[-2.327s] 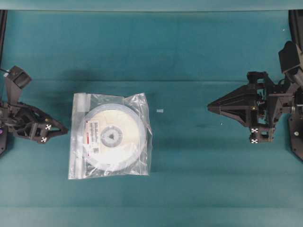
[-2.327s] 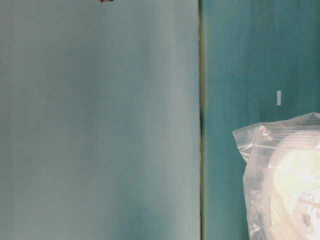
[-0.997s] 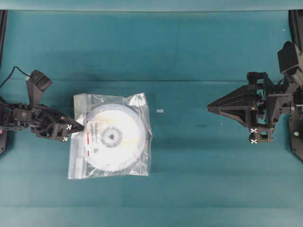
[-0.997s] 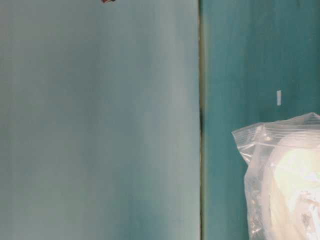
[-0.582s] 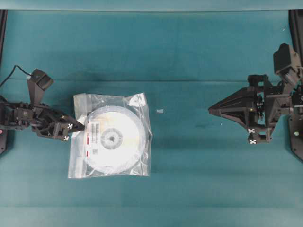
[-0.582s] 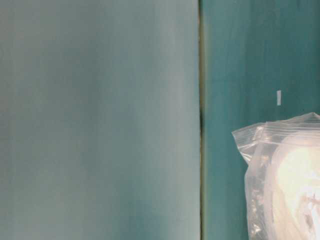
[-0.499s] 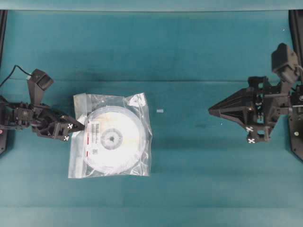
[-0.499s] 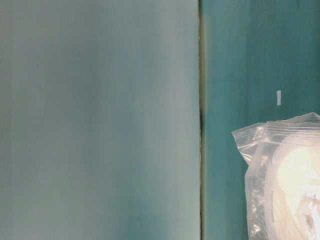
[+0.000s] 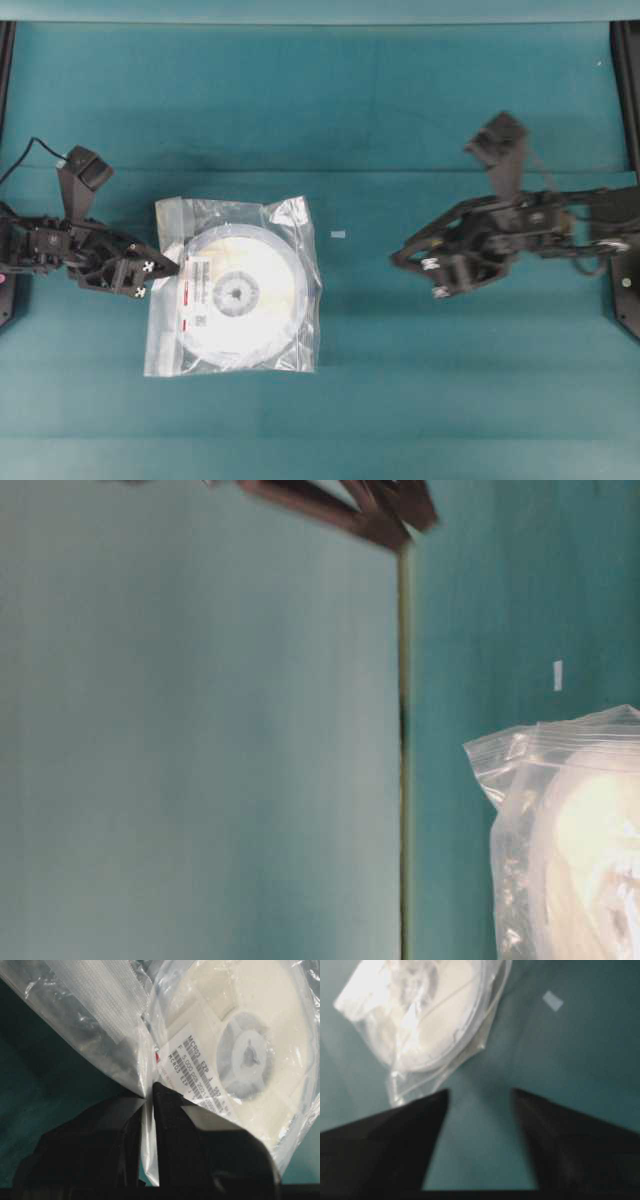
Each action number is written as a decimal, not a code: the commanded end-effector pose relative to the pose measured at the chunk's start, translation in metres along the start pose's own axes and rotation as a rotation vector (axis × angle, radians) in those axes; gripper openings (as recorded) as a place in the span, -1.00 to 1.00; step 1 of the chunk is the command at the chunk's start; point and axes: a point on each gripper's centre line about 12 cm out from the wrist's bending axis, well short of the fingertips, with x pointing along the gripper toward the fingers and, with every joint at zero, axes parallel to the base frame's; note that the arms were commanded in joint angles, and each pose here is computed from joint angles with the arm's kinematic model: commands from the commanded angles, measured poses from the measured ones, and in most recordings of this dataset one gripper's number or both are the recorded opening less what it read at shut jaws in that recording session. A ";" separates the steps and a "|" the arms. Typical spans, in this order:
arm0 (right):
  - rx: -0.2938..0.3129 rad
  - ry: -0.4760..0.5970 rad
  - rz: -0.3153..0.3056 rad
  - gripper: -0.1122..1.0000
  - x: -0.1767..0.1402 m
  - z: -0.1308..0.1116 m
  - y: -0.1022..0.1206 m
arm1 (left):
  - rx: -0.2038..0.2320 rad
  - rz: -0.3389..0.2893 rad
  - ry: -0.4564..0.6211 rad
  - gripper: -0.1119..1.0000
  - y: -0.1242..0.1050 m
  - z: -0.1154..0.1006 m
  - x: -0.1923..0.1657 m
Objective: Take out the reel from the clear zip bag.
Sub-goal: 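Reach the right gripper into the bag opening toward the white reel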
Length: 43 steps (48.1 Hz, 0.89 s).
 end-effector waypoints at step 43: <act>0.009 0.098 -0.069 0.67 0.108 -0.009 0.023 | 0.004 -0.007 -0.006 -0.63 -0.003 0.002 0.000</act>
